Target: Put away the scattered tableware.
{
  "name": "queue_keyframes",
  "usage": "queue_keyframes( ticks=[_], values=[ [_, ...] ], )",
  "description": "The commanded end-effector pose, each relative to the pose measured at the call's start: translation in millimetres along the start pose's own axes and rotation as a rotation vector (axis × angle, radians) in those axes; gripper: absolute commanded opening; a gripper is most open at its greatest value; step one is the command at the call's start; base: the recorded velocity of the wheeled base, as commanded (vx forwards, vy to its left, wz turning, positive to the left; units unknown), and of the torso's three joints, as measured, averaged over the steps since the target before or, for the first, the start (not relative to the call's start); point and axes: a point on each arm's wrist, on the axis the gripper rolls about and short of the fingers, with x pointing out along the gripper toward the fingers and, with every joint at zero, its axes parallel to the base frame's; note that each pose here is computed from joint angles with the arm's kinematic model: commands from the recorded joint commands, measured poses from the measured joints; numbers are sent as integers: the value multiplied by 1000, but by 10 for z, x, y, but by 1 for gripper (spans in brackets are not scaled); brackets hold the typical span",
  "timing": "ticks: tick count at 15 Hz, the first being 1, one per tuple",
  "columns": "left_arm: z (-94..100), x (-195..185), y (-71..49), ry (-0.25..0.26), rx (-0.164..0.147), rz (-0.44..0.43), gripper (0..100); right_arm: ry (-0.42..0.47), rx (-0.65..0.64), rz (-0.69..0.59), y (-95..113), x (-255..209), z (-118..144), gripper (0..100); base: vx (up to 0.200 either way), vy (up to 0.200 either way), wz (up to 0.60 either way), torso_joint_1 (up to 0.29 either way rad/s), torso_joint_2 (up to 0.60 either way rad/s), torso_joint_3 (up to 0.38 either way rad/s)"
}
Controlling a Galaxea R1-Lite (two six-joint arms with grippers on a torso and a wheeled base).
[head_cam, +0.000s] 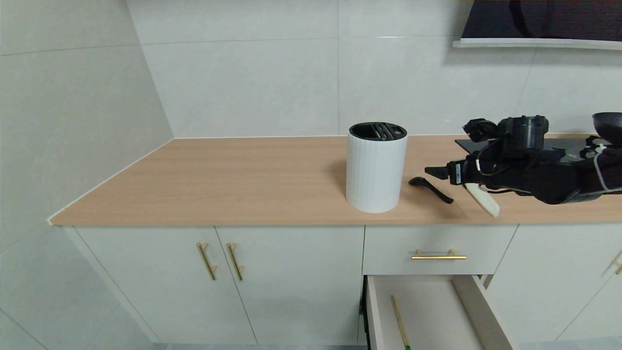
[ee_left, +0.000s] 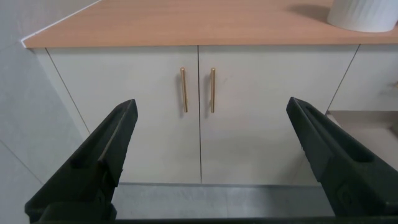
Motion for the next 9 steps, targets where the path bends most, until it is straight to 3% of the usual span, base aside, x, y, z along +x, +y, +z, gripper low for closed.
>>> queue_keyframes(
  ticks=[1,6,9],
  values=[
    [0,0,0,0,0,0,100,43,17,9,-123,213,-241,100,0,0,0,0,0,0],
    [0,0,0,0,0,1,100,-1,-2,-8,-280,464,-460,100,0,0,0,0,0,0],
    [0,0,0,0,0,0,100,20,-8,-10,-321,548,-573,100,0,0,0,0,0,0]
  ],
)
